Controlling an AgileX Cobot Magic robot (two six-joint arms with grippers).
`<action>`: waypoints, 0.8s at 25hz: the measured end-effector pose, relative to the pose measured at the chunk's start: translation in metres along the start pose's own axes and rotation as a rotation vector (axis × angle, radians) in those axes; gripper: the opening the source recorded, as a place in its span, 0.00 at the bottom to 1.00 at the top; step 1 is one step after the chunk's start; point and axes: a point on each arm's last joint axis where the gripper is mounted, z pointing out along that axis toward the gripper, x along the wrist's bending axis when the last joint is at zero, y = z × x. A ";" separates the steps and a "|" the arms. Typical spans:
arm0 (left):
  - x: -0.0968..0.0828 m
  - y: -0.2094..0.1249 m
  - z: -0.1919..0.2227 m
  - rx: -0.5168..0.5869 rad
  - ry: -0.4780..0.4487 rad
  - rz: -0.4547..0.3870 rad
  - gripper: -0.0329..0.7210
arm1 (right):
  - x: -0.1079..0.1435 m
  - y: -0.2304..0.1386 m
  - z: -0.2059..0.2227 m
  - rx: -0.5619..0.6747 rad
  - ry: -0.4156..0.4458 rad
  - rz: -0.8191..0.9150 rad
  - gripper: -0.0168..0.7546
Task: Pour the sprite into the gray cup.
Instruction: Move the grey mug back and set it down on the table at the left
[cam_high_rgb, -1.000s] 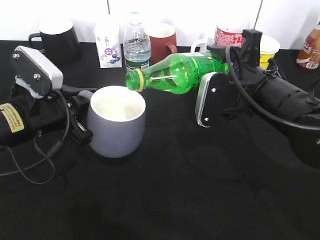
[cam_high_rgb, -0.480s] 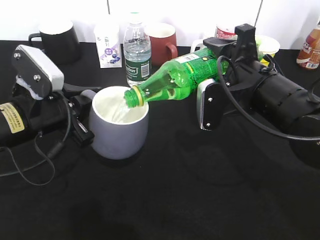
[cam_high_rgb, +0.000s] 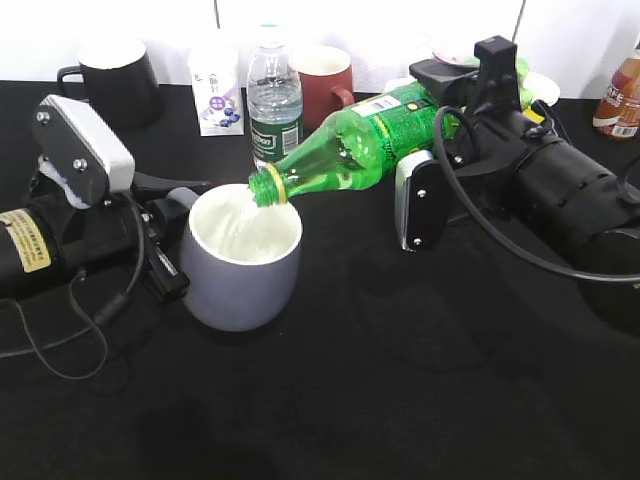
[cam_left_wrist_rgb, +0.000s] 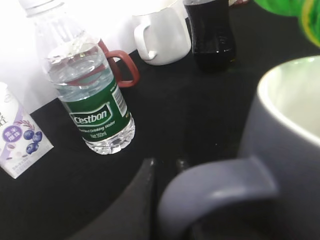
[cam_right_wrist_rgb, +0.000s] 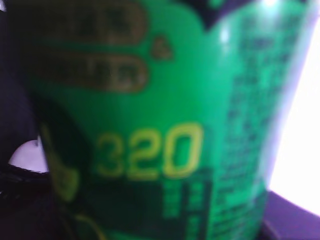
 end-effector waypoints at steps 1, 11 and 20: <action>0.000 -0.001 0.000 0.005 -0.001 -0.001 0.14 | 0.000 0.000 0.000 0.000 -0.001 0.000 0.55; 0.000 -0.001 0.000 0.005 0.004 -0.005 0.14 | -0.001 0.000 0.000 0.001 -0.010 0.184 0.55; 0.016 0.004 -0.001 -0.067 0.175 -0.142 0.14 | 0.004 0.000 0.001 0.013 0.011 1.278 0.55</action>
